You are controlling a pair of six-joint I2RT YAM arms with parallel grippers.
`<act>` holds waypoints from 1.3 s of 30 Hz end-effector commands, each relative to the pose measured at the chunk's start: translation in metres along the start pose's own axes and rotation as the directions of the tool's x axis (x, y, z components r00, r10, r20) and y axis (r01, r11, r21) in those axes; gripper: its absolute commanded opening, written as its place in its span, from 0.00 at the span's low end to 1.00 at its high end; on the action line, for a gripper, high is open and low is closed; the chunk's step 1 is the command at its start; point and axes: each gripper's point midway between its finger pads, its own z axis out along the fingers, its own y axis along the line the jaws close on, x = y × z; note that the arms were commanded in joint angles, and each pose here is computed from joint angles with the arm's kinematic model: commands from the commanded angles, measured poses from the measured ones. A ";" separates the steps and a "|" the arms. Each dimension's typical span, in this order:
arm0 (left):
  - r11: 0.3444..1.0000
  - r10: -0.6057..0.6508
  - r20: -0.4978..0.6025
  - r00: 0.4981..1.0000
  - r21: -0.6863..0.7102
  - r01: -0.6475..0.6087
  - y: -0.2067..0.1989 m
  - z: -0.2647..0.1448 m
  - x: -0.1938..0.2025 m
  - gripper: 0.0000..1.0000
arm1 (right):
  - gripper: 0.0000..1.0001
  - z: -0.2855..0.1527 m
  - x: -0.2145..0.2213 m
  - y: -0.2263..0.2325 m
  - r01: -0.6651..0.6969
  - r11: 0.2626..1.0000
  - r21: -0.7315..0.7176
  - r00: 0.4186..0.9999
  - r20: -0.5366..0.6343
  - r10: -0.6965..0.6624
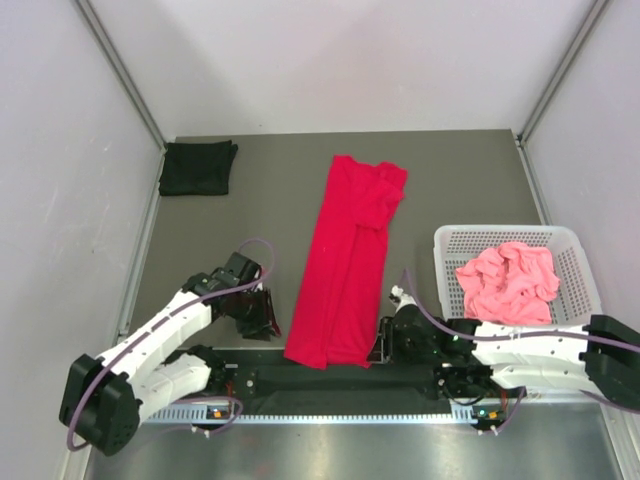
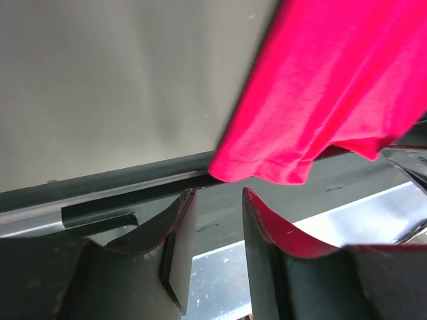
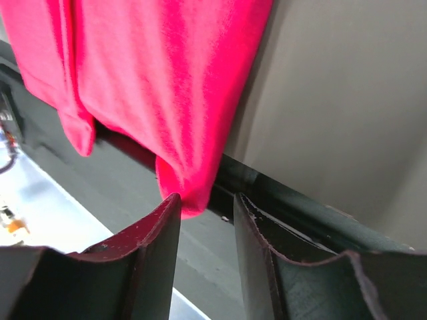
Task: Fold and stack the t-shirts
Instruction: Fold the tshirt
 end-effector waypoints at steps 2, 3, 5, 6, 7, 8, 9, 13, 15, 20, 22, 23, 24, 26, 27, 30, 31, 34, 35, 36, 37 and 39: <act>1.000 0.005 -0.018 1.000 -0.002 -0.005 0.000 0.006 0.001 0.39 | 0.39 0.000 -0.001 0.017 -0.043 0.995 -0.092 0.999 0.022 0.046; 1.000 0.010 -0.020 1.000 0.011 -0.010 -0.003 0.007 0.001 0.39 | 0.39 0.000 -0.002 0.017 -0.043 0.995 -0.093 0.999 0.025 0.045; 1.000 0.013 -0.030 0.999 0.016 -0.013 -0.004 0.009 0.001 0.40 | 0.40 0.001 -0.002 0.018 -0.038 0.995 -0.094 0.999 0.023 0.040; 1.000 0.014 -0.037 0.999 0.020 -0.013 -0.004 0.011 0.002 0.40 | 0.40 0.002 -0.002 0.019 -0.038 0.994 -0.102 0.999 0.023 0.040; 0.999 0.020 -0.040 0.999 0.038 -0.018 -0.008 0.011 0.001 0.40 | 0.41 0.003 -0.002 0.020 -0.035 0.994 -0.104 0.999 0.021 0.037; 0.999 0.019 -0.054 0.998 0.034 -0.017 -0.007 0.014 0.002 0.41 | 0.41 0.003 -0.001 0.020 -0.039 0.994 -0.103 0.999 0.020 0.041; 0.999 0.018 -0.060 0.998 0.036 -0.016 -0.008 0.015 0.002 0.41 | 0.43 0.004 0.000 0.018 -0.043 0.994 -0.099 0.999 0.017 0.045; 0.999 0.007 -0.090 0.996 0.036 -0.004 -0.008 0.022 0.003 0.42 | 0.45 0.004 0.000 0.016 -0.064 0.992 -0.112 0.997 0.024 0.067; 1.000 -0.003 -0.109 0.994 0.023 0.005 -0.006 0.025 0.005 0.42 | 0.46 0.005 0.001 0.013 -0.068 0.992 -0.108 0.997 0.026 0.071; 0.999 -0.023 -0.145 0.989 0.029 0.028 -0.008 0.035 0.010 0.42 | 0.47 0.005 0.002 0.011 -0.066 0.992 -0.107 0.997 0.028 0.070; 0.999 -0.042 -0.157 0.987 0.006 0.043 -0.005 0.040 0.011 0.42 | 0.46 0.006 0.003 0.012 -0.065 0.992 -0.111 0.998 0.020 0.067; 0.999 -0.042 -0.154 0.987 0.006 0.044 -0.005 0.040 0.010 0.41 | 0.46 0.006 0.003 0.013 -0.065 0.992 -0.112 0.998 0.017 0.067; 0.999 -0.042 -0.149 0.988 0.008 0.044 -0.006 0.042 0.010 0.41 | 0.46 0.006 0.004 0.012 -0.063 0.992 -0.109 0.998 0.014 0.065; 0.998 -0.052 -0.147 0.988 0.010 0.054 -0.006 0.043 0.011 0.40 | 0.45 0.006 0.005 0.012 -0.065 0.992 -0.111 0.998 0.008 0.066; 0.998 -0.055 -0.156 0.986 0.009 0.057 -0.004 0.044 0.014 0.40 | 0.45 0.006 0.005 0.011 -0.065 0.992 -0.108 0.998 0.007 0.066; 0.997 -0.069 -0.168 0.983 0.022 0.073 -0.004 0.049 0.018 0.40 | 0.45 0.006 0.005 0.013 -0.063 0.992 -0.113 0.998 0.009 0.064; 0.997 -0.067 -0.175 0.982 0.027 0.073 -0.005 0.050 0.019 0.40 | 0.45 0.006 0.004 0.014 -0.063 0.991 -0.116 0.998 0.010 0.064; 0.997 -0.070 -0.185 0.980 0.017 0.074 -0.001 0.055 0.022 0.40 | 0.45 0.006 0.004 0.014 -0.061 0.991 -0.118 0.998 0.011 0.063; 0.997 -0.076 -0.191 0.979 0.019 0.081 -0.001 0.057 0.023 0.40 | 0.45 0.006 0.005 0.014 -0.061 0.991 -0.118 0.998 0.008 0.063; 0.996 -0.078 -0.193 0.978 0.019 0.084 0.000 0.059 0.025 0.39 | 0.44 0.006 0.004 0.015 -0.060 0.991 -0.119 0.998 0.009 0.061; 0.996 -0.081 -0.194 0.978 0.021 0.087 0.001 0.060 0.025 0.38 | 0.44 0.006 0.005 0.015 -0.057 0.991 -0.121 0.998 0.008 0.058; 0.996 -0.079 -0.177 0.981 0.035 0.086 -0.001 0.061 0.023 0.33 | 0.40 0.005 0.004 0.016 -0.056 0.990 -0.126 0.998 0.012 0.058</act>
